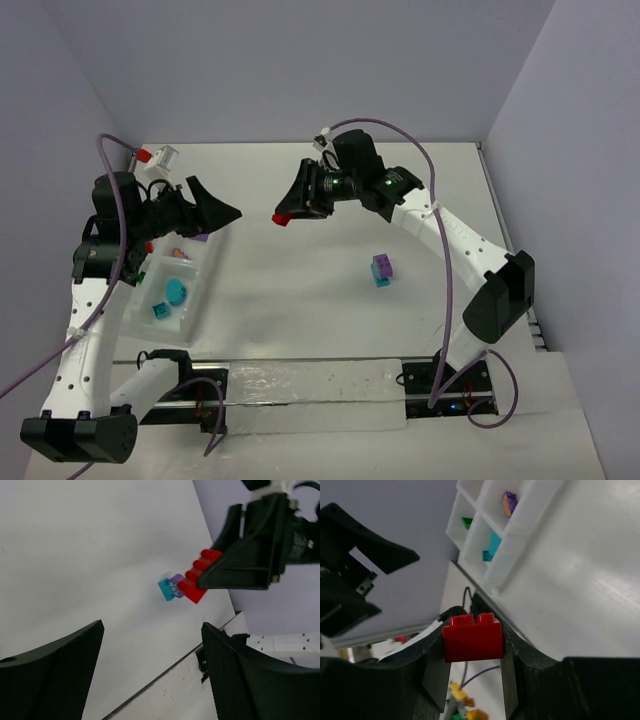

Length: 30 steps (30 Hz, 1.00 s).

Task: Sort the legos into containers by color

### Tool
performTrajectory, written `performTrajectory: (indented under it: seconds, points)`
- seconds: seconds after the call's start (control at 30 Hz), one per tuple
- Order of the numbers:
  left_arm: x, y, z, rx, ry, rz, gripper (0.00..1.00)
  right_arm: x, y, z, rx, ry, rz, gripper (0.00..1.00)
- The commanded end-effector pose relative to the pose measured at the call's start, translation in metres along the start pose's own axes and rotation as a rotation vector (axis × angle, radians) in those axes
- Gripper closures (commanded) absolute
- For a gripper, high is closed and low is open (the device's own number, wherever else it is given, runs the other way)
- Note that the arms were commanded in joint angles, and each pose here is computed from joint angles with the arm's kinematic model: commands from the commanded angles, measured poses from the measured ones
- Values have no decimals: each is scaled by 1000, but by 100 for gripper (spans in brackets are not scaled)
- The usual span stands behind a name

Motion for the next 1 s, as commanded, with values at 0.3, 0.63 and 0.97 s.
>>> performTrajectory:
  seconds: [0.3, 0.63, 0.97]
  points:
    - [-30, -16, -35, -84, 186, -267, 13, 8, 29, -18, 191, 97, -268, 100]
    - [-32, -20, -66, -40, 190, -285, 19, 1, 29, -21, 215, 128, -259, 100]
    - [-22, -28, -69, -59, 134, -301, 38, -1, 32, -19, 234, 136, -242, 100]
Point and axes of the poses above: each gripper's point midway between its finger pads, its own z axis back along the fingers, its own y axis along the line the jaws close on, x = y × z, the point moved 3 cm from there along z, back along the fingers, and after that the axes turned 8 degrees about z, right-handed, at the moved point
